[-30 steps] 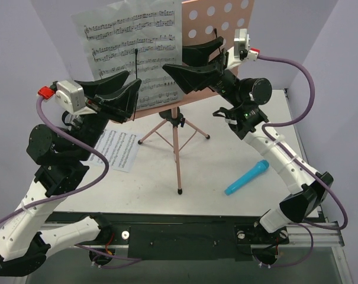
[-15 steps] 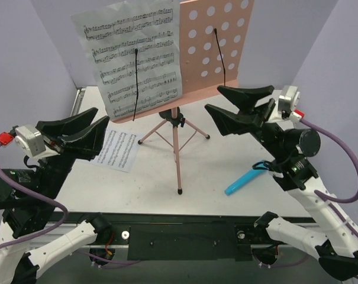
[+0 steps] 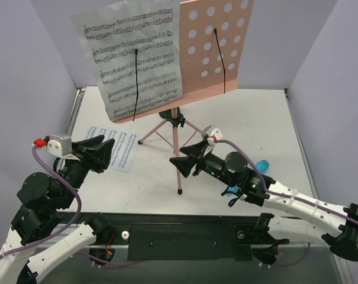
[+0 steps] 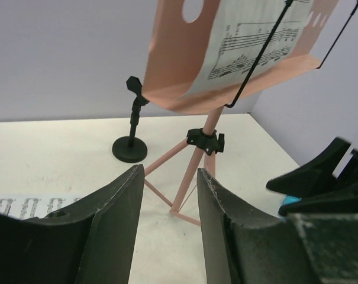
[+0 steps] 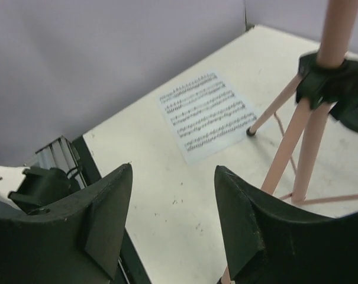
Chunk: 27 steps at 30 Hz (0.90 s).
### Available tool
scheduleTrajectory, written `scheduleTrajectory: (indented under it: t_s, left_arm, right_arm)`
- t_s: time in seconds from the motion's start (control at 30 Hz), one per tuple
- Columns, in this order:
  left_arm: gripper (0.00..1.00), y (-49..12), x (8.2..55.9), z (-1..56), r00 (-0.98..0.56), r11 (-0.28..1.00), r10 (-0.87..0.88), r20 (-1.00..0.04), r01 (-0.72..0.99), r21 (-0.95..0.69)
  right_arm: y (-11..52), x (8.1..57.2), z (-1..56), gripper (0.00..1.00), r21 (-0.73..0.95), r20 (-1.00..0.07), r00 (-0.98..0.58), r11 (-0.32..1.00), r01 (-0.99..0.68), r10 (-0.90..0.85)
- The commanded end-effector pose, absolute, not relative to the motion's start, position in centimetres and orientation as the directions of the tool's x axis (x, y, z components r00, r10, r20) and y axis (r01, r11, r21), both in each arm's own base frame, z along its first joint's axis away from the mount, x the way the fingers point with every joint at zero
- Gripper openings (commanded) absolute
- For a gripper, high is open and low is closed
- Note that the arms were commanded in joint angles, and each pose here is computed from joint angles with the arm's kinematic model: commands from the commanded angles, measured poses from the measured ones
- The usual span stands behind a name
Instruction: Set up the instrument practice props
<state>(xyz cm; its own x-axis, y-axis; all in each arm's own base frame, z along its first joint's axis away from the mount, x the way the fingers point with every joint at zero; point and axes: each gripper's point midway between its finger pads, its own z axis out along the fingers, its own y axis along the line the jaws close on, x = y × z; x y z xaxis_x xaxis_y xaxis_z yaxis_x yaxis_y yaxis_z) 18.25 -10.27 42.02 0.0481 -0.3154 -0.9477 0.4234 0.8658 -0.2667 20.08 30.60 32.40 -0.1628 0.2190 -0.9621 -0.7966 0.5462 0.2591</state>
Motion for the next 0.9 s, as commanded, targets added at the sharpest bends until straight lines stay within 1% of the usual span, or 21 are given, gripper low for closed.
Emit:
scheduleTrajectory:
  t_s: [0.0,0.1,0.2,0.33,0.43,0.53,0.63,0.7,0.73,0.87]
  left_arm:
    - [0.51,-8.3,18.1,41.0,0.025,0.885,-0.349,-0.937,0.337,-0.321]
    - [0.50,-7.6,18.5,39.0,-0.022,0.904,-0.340,-0.940,0.269,-0.333]
    - [0.46,-7.0,19.0,36.8,-0.068,0.922,-0.330,-0.942,0.191,-0.337]
    - [0.47,-6.1,19.6,33.8,-0.127,0.942,-0.313,-0.941,0.084,-0.324]
    - [0.47,-5.8,19.9,31.9,-0.172,0.953,-0.293,-0.940,0.024,-0.301]
    - [0.47,-6.5,20.6,30.6,-0.214,0.960,-0.272,-0.938,0.006,-0.280]
    - [0.47,-7.4,21.3,29.4,-0.260,0.968,-0.241,-0.935,0.003,-0.250]
    - [0.47,-8.0,22.0,28.3,-0.305,0.975,-0.212,-0.928,-0.001,-0.222]
    - [0.47,-7.9,22.2,28.0,-0.319,0.976,-0.210,-0.924,-0.007,-0.220]
    - [0.47,-7.5,23.5,26.3,-0.393,0.976,-0.202,-0.897,-0.006,-0.217]
  right_arm:
    - [32.8,20.0,30.3,0.53,0.330,-0.939,-0.191,0.589,-0.738,0.286]
    - [35.1,18.7,27.5,0.53,0.355,-0.934,-0.248,0.582,-0.732,0.258]
    - [38.1,17.2,24.6,0.53,0.361,-0.932,-0.297,0.580,-0.730,0.207]
    - [40.2,15.7,22.0,0.53,0.379,-0.923,-0.345,0.574,-0.726,0.173]
    - [40.8,15.3,20.9,0.53,0.430,-0.898,-0.399,0.565,-0.704,0.187]
    - [41.5,15.6,19.1,0.53,0.436,-0.888,-0.431,0.591,-0.679,0.161]
    - [42.0,16.1,17.3,0.53,0.423,-0.876,-0.469,0.645,-0.636,0.112]
    - [42.7,16.4,15.7,0.53,0.392,-0.873,-0.485,0.676,-0.624,0.058]
    - [43.1,16.8,16.1,0.53,0.399,-0.870,-0.488,0.679,-0.616,0.069]
    - [44.6,17.8,15.0,0.53,0.406,-0.848,-0.528,0.697,-0.591,0.047]
